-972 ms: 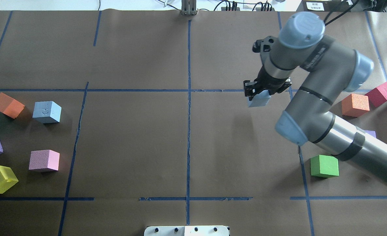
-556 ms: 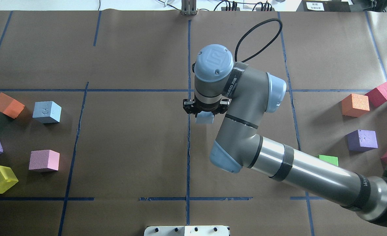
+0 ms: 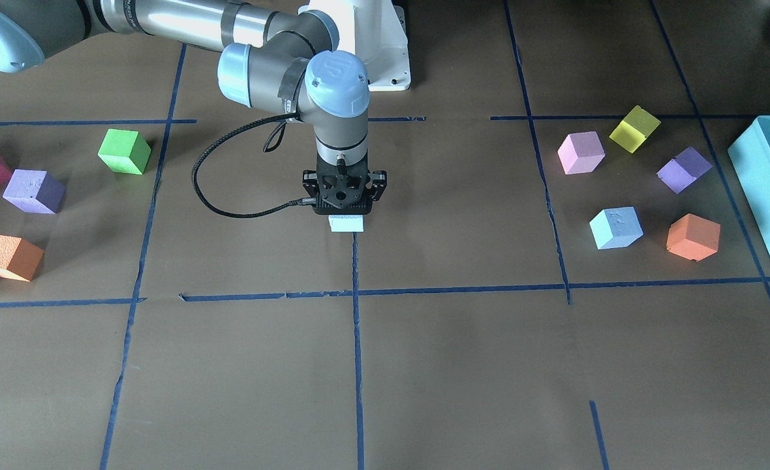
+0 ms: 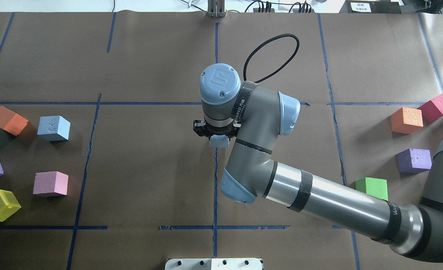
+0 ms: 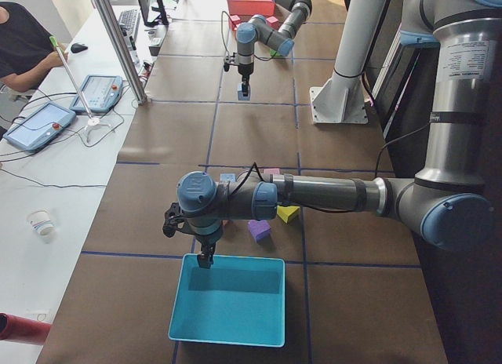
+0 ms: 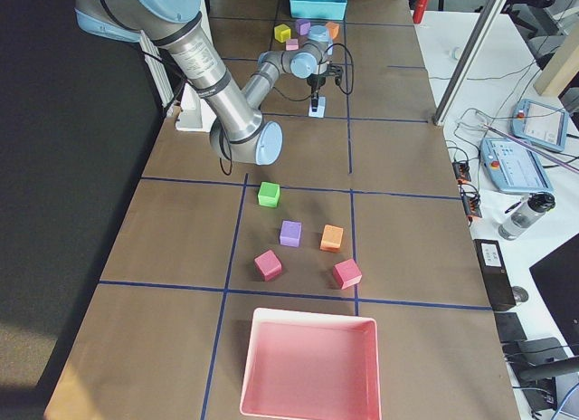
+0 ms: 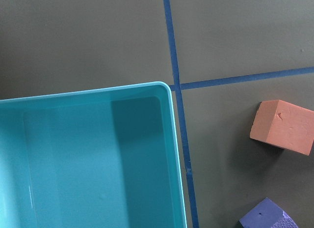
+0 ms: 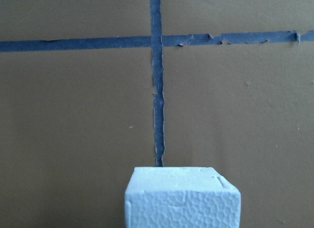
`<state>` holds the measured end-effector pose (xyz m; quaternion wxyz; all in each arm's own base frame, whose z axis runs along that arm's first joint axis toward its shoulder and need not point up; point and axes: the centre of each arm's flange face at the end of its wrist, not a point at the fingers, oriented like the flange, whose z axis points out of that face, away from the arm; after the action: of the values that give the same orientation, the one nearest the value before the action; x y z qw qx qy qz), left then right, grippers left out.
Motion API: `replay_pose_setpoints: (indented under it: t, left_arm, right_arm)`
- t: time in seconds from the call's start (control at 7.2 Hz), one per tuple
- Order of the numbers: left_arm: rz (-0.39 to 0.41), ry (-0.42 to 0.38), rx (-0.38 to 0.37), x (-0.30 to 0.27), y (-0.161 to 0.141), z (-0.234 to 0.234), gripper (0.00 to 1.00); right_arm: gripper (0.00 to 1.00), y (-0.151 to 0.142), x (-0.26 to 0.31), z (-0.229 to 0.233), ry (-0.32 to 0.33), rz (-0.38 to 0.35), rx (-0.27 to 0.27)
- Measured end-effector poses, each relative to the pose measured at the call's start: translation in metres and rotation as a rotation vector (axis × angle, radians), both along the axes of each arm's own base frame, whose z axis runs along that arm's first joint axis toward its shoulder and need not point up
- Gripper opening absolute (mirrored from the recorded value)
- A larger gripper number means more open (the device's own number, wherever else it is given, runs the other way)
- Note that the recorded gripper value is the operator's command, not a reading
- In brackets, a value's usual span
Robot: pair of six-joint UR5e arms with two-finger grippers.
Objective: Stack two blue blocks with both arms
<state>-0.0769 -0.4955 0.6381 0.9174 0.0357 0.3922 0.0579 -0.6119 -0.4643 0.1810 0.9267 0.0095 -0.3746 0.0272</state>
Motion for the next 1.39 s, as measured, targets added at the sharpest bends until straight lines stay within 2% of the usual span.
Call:
replay_pose_setpoints:
  t: [0.14, 0.42, 0.56, 1.11, 1.39]
  left_arm:
    - [0.0, 0.0, 0.001, 0.0, 0.0, 0.0, 1.0]
    - [0.001, 0.0, 0.002, 0.0, 0.0, 0.0, 1.0]
    - [0.001, 0.0, 0.001, 0.0, 0.0, 0.0, 1.0]
    - [0.0, 0.0, 0.005, 0.0, -0.001, -0.002, 1.0]
    - [0.001, 0.0, 0.038, 0.001, -0.003, -0.018, 1.0]
  right_arm:
    - [0.17, -0.006, -0.008, 0.007, 0.004, 0.007, 0.007]
    - [0.85, -0.01, -0.013, 0.013, 0.005, 0.014, 0.013]
    - [0.96, -0.01, -0.013, 0.013, 0.004, 0.014, 0.014]
    - [0.99, -0.016, -0.009, 0.002, -0.03, 0.03, 0.028]
    - [0.99, -0.028, 0.003, -0.013, -0.051, 0.047, 0.032]
